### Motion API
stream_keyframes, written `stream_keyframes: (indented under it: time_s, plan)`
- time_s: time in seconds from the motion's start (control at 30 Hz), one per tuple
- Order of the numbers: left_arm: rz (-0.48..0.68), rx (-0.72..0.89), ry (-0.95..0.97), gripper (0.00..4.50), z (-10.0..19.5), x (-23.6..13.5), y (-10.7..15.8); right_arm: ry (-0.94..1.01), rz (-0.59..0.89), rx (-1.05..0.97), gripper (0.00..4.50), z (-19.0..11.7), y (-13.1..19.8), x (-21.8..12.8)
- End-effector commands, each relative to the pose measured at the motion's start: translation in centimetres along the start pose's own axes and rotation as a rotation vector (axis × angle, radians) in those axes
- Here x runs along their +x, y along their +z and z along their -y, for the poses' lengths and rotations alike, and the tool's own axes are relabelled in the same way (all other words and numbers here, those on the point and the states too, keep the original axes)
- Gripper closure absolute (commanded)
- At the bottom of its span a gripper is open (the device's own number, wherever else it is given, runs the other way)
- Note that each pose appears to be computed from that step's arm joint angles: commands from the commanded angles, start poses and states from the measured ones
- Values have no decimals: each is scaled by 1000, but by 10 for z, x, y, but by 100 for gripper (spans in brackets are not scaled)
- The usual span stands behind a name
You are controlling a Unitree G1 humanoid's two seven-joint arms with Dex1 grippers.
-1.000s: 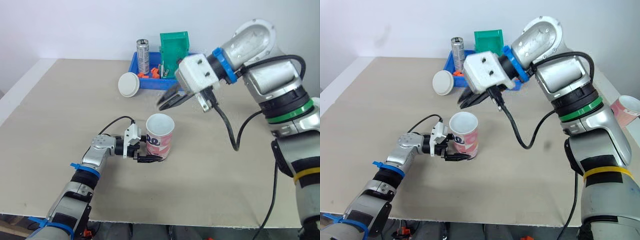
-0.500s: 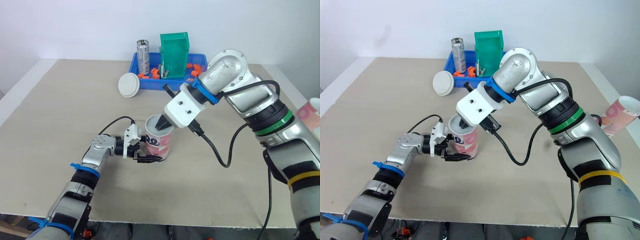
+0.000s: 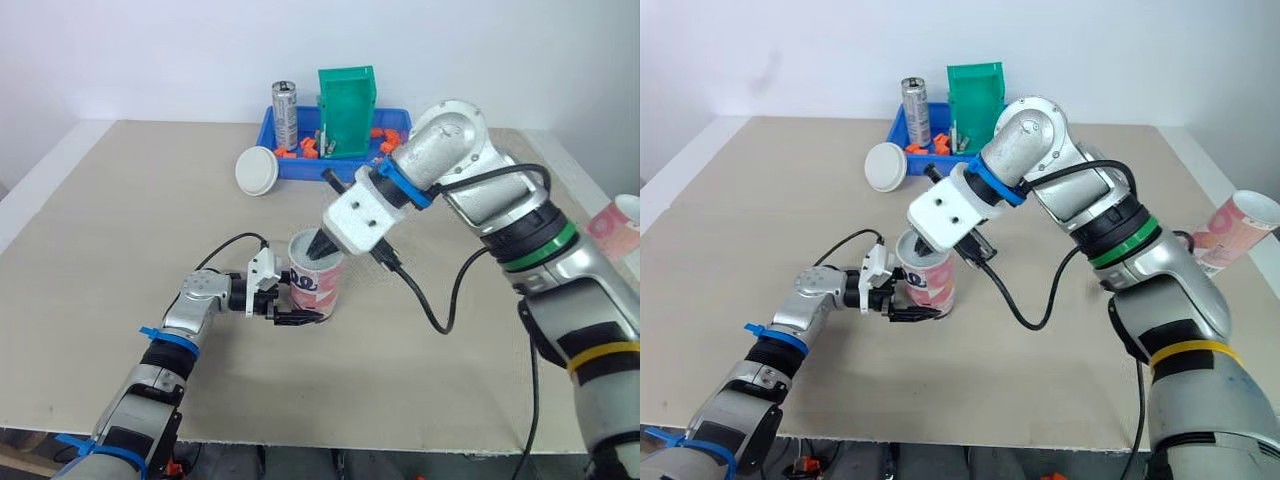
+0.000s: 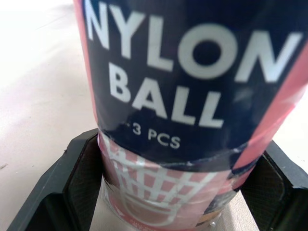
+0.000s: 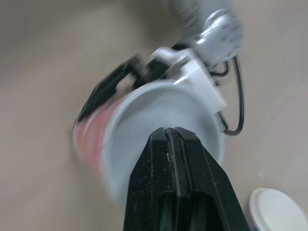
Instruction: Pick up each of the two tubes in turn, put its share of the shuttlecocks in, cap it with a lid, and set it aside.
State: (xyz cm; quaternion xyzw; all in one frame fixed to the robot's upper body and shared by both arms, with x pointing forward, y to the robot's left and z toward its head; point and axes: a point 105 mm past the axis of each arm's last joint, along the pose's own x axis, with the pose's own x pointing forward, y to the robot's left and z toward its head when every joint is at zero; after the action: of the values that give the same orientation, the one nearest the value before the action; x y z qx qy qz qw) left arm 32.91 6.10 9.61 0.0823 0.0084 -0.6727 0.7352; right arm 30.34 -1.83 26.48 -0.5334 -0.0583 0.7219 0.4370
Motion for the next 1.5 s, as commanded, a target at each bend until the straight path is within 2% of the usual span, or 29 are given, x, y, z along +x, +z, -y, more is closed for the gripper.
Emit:
stream_keyframes:
  time_s: [0.03,0.07,0.17,0.3,0.33,0.7,0.77,0.93,1.23,1.4,1.5]
  plan:
    - [-22,-10,1,67,1,-1,-5,-86,55,86,383,3,6,-39]
    - [-22,-10,-1,67,1,-1,-5,-93,41,112,367,-2,1,-43]
    - [-19,-7,-5,67,1,0,-3,-139,53,203,226,-17,-6,-58]
    - [-16,-4,-13,67,1,-1,-1,-241,86,309,15,-32,-10,-72]
    - [-15,-3,-16,67,0,-1,0,-272,98,343,3,-36,-10,-75]
    - [-17,-4,-7,67,-4,-5,3,-515,166,620,3,-83,-21,-56]
    - [-14,-20,-9,10,-4,-6,4,-523,172,634,0,-88,-19,-50]
    - [29,-10,3,2,-6,-10,14,-529,147,652,0,-92,-21,-47]
    - [-6,-50,50,2,1,-61,18,-471,77,690,0,-111,-37,-33]
    - [-29,-6,116,2,7,-101,38,-479,91,718,0,-114,-45,-24]
    - [82,29,145,2,13,-117,80,-496,111,743,0,-114,-53,-15]
